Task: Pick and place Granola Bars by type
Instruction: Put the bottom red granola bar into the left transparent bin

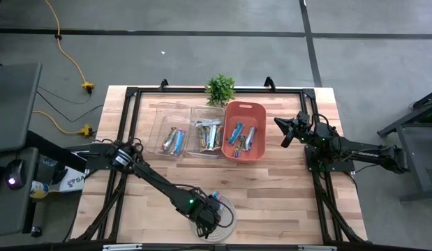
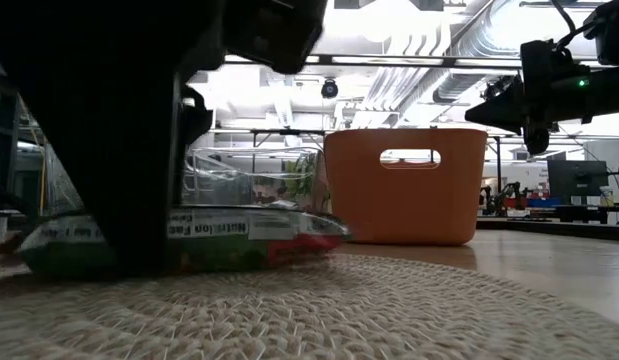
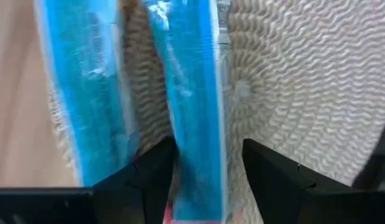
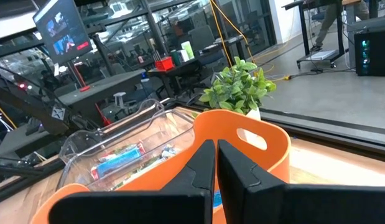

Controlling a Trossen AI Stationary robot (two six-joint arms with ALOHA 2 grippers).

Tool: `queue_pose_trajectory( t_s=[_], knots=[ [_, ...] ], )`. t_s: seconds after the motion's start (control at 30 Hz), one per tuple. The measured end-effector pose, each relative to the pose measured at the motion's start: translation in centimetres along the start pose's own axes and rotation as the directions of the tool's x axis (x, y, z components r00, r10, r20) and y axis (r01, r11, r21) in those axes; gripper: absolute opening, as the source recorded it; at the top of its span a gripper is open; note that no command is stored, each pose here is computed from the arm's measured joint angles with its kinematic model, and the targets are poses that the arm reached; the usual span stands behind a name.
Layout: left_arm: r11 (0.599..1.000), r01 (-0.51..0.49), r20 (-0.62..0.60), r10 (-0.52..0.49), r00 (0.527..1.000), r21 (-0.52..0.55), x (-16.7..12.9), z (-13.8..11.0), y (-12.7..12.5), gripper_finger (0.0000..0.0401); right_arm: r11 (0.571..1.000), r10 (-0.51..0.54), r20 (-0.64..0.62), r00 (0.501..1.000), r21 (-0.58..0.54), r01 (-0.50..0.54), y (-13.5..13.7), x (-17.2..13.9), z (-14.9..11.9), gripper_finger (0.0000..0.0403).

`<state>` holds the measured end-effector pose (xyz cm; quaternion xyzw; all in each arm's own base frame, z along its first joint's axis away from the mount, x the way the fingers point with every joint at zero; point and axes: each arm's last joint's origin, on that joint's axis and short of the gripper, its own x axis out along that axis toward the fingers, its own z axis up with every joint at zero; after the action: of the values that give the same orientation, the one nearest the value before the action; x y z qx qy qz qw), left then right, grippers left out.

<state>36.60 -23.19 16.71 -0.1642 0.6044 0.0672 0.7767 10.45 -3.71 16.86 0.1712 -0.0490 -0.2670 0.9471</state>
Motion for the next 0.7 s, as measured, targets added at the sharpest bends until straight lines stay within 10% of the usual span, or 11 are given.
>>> queue_pose_trajectory(
  t_s=[0.7],
  knots=[
    [1.000, -0.024, -0.037, 0.024, 0.999, 0.003, 1.07, -0.27, 0.16, 0.0101, 1.000, 0.000, 0.000, 1.000, 0.000, 0.000, 0.00, 0.00, -0.01, 0.0000]
  ],
)
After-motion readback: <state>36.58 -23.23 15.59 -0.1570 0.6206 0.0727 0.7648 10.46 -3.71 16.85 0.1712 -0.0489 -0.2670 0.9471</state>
